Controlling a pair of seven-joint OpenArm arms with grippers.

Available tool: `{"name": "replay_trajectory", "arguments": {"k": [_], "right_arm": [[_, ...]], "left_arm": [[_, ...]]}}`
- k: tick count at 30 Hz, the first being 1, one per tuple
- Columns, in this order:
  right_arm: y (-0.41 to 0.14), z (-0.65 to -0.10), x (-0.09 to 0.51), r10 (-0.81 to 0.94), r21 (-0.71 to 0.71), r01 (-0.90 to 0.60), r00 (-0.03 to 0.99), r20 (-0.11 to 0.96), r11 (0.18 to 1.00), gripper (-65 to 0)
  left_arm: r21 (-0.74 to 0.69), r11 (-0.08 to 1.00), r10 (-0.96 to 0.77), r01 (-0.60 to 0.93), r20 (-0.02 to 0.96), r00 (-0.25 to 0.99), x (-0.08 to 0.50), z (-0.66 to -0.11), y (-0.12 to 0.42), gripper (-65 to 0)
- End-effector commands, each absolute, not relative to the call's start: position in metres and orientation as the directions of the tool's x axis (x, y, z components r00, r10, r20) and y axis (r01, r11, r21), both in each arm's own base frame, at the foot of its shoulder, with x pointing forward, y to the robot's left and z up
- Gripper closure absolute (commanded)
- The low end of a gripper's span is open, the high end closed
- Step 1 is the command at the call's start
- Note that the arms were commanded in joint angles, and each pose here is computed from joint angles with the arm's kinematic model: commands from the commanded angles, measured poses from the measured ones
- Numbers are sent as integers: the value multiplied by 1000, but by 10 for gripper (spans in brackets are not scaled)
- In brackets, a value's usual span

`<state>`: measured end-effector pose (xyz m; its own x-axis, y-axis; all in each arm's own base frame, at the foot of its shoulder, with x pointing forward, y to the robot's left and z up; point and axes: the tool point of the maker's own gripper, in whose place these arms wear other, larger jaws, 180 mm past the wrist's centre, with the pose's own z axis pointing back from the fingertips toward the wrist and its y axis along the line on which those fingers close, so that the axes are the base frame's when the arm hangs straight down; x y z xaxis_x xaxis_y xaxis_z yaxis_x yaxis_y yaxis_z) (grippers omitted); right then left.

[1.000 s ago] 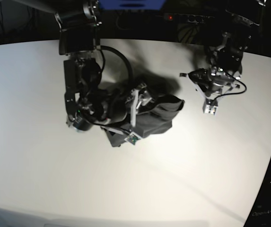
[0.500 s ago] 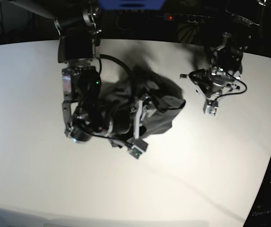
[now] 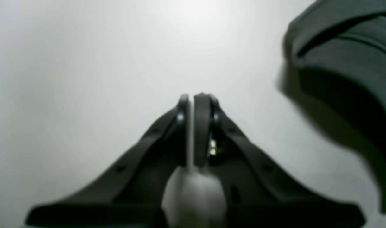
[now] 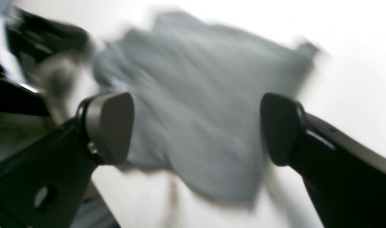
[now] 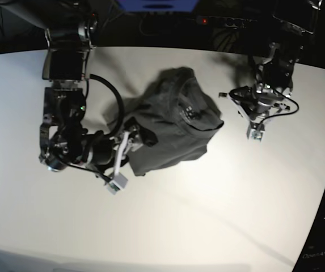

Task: Fold the T-shirt properly
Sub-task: 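Move the left gripper down to the bundle's edge and pinch it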

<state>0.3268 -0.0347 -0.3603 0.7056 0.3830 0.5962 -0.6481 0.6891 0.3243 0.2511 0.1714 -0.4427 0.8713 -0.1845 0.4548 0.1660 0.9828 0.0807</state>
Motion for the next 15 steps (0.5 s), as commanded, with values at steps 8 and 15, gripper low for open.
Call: {"name": "replay_trajectory", "arguments": {"k": [8, 15], "right_arm": [[-74, -360, 331, 418, 254, -645, 697, 583, 721, -618], [-95, -362, 331, 438, 218, -636, 703, 561, 741, -617]], "left_arm": [[70, 992, -125, 104, 481, 868, 256, -402, 184, -34], [36, 992, -124, 122, 500, 857, 256, -385, 165, -34]]}}
